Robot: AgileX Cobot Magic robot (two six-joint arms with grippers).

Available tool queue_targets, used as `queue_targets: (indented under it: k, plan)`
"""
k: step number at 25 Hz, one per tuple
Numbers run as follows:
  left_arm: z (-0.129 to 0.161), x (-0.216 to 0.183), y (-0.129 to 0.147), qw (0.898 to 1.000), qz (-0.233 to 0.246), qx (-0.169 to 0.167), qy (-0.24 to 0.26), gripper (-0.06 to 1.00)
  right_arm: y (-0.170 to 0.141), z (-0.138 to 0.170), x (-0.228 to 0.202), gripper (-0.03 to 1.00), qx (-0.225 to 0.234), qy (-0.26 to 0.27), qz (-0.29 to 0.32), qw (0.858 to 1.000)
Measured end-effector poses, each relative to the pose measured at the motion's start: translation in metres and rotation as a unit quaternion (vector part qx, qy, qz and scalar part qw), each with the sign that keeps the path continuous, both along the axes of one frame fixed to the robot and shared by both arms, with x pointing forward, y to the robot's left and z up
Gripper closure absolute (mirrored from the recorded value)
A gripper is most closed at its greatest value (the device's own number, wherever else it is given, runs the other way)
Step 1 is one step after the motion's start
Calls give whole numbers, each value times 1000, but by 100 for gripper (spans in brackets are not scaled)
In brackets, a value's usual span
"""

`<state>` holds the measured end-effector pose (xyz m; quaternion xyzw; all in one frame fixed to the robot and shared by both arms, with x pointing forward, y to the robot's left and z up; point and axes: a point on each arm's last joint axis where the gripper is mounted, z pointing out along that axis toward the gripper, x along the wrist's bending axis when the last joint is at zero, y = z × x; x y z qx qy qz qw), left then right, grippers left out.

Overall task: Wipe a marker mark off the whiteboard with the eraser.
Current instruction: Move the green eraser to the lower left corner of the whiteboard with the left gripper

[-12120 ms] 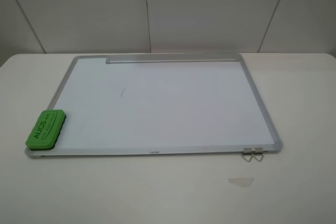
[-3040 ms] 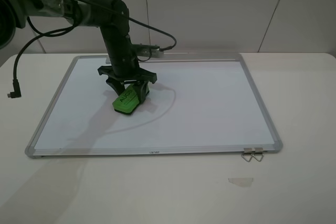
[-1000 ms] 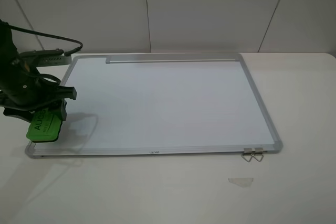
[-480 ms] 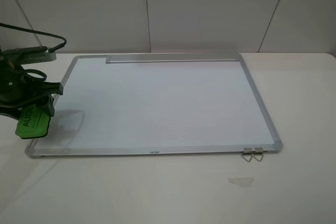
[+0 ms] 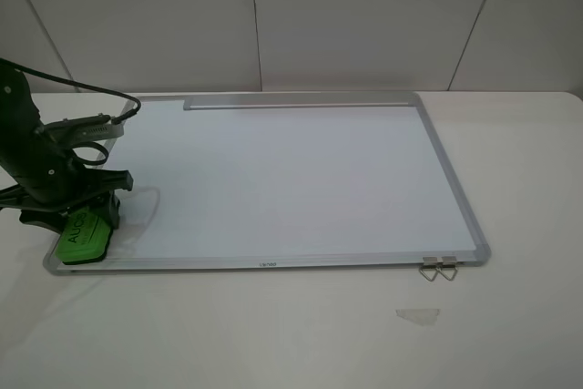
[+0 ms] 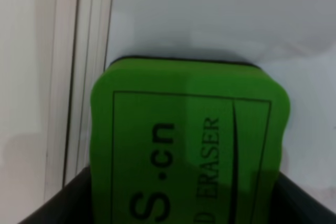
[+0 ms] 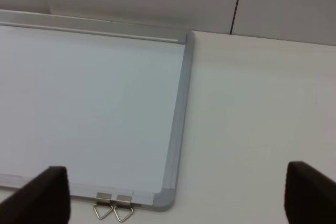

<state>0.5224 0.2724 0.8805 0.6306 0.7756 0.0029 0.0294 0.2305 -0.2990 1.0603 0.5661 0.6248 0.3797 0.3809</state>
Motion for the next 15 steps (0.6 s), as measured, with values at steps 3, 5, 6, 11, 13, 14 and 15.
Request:
queue_targets:
  k: [3,5,6,11,13,14,15]
  plan:
    - [0,0,0,1000,-1,-1,-2,35,0,0,0,15,0,0,0,1000]
    - [0,0,0,1000,-2,-1,-2,35,0,0,0,15,0,0,0,1000]
    - [0,0,0,1000,-2,-1,-1,35,0,0,0,15,0,0,0,1000]
    - [0,0,0,1000,-2,-1,0,30,0,0,0,15,0,0,0,1000]
    - [0,-1,0,1000,-1,0,7,30,0,0,0,15,0,0,0,1000]
    - [0,-2,0,1000,-2,0,13,30,0,0,0,15,0,0,0,1000]
    - [1,-1,0,1000,-2,0,18,30,0,0,0,15,0,0,0,1000]
